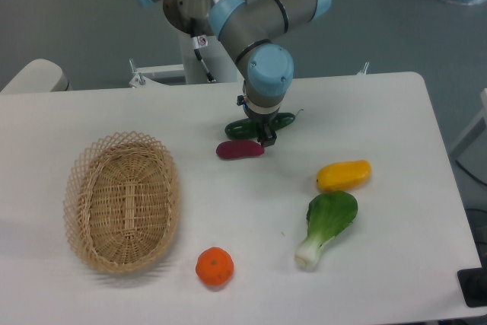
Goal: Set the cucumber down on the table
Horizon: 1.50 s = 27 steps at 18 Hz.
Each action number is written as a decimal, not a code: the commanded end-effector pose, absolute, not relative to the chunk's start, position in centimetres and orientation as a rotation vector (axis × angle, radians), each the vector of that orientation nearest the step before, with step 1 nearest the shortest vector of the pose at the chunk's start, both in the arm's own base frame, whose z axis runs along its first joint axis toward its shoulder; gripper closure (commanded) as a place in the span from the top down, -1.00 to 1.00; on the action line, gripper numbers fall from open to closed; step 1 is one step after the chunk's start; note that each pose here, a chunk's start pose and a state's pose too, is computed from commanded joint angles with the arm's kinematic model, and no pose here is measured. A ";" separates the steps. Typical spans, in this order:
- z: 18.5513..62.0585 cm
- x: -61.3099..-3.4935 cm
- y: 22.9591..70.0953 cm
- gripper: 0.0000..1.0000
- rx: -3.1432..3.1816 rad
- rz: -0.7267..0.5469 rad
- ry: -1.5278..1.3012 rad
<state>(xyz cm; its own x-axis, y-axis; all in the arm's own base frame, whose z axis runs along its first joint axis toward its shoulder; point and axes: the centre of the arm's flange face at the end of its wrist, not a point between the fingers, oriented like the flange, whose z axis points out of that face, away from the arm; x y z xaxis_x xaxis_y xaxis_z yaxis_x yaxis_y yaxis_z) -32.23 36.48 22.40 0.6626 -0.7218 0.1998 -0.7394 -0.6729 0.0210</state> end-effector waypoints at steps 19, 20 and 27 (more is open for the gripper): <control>32.1 -45.4 45.3 1.00 2.916 -0.113 -1.048; 32.2 -46.1 45.8 1.00 2.924 -0.107 -1.044; 34.1 -49.8 49.1 1.00 3.018 -0.061 -0.962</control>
<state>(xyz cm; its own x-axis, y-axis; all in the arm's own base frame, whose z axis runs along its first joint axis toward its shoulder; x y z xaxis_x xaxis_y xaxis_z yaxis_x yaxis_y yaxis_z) -49.82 49.13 34.13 0.8150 -0.5778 -0.0450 -0.5788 -0.8154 -0.0139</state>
